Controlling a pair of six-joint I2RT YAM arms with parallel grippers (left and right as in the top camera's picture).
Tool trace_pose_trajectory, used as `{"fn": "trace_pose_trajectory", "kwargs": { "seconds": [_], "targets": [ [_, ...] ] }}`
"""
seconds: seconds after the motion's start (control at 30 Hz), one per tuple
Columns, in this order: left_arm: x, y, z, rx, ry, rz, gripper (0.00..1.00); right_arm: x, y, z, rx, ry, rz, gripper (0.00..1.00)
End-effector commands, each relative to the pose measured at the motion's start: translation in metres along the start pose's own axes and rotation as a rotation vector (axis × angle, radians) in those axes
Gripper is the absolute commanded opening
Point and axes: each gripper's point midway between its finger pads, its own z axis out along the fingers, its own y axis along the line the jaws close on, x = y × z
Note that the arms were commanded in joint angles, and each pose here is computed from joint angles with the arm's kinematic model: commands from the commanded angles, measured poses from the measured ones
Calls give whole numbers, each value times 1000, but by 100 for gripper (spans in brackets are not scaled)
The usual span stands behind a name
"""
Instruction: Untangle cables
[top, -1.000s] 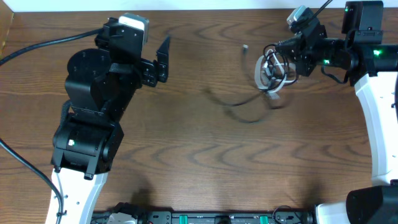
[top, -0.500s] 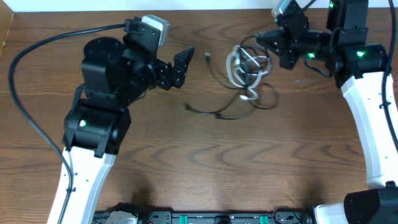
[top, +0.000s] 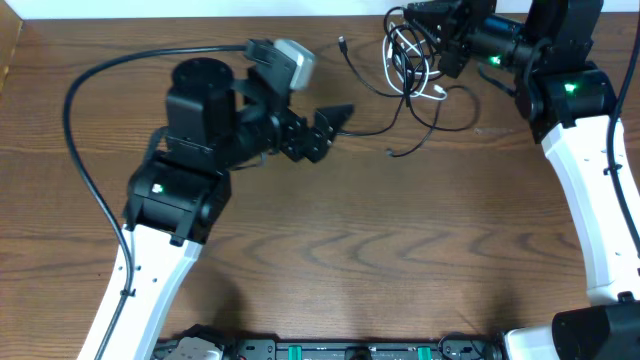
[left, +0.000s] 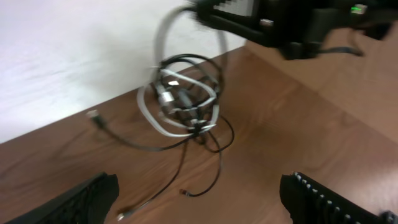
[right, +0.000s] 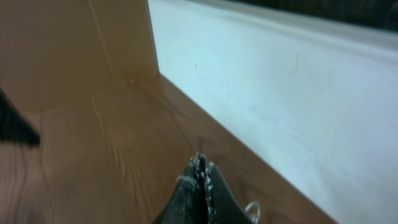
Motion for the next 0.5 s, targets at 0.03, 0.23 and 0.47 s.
{"fn": "trace_pose_trajectory", "kwargs": {
  "seconds": [0.03,0.23,0.47],
  "targets": [
    [-2,-24,20,86,17,-17,87,-27,9,0,-27,-76,35,1],
    [12,-12,46,85,63,-90,83,-44,15,-8,-29,-116,18,1],
    [10,-22,59,116,48,-88,68,-62,26,-13,-52,-161,15,1]
  ]
}}
